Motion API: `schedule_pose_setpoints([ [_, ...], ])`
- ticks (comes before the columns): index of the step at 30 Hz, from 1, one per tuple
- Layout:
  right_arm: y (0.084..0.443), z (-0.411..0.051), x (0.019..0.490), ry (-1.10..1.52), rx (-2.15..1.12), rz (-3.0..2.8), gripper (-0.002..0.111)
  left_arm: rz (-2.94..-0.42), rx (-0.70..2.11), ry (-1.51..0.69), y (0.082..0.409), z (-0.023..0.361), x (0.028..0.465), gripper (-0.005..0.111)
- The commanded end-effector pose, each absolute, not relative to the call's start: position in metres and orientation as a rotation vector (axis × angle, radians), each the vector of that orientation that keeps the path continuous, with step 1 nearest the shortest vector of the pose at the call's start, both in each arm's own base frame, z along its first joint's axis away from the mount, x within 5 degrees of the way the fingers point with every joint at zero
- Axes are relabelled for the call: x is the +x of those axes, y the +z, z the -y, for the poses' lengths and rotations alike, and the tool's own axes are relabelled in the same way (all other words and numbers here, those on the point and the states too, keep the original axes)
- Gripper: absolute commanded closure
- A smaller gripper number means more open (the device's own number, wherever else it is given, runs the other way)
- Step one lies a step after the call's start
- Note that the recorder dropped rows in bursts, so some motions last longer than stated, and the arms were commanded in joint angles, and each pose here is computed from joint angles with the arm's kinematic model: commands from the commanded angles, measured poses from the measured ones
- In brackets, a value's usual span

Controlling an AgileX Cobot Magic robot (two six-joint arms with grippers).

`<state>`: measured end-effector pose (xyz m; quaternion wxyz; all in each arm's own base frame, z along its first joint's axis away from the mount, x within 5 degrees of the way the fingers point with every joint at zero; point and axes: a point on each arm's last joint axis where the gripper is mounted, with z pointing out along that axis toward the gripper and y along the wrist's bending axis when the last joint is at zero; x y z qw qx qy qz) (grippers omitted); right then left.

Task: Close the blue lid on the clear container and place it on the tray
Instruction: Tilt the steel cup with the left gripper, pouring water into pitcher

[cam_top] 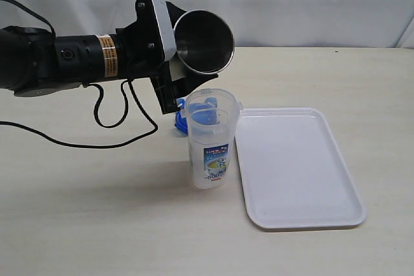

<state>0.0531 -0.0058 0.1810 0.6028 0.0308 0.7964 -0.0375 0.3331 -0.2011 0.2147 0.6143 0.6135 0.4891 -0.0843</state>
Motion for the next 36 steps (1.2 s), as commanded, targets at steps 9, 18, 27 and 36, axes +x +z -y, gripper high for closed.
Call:
schedule_pose_setpoints([
  [9,0.1821,0.006,0.0531,-0.09,0.072,-1.828,0.104,-1.047,1.392,-0.172,0.2269,0.2044,0.3334,0.107],
  [18,0.1821,0.006,0.0531,-0.09,0.072,-1.828,0.104,-1.019,1.413,-0.14,0.2268,0.2043,0.3335,0.107],
  [27,0.1821,0.006,0.0531,-0.09,0.072,-1.828,0.104,-1.005,1.423,-0.126,0.2268,0.2043,0.3335,0.107],
  [36,0.1821,0.006,0.0531,-0.09,0.072,-1.828,0.104,-0.988,1.453,-0.078,0.2253,0.2035,0.3344,0.107],
])
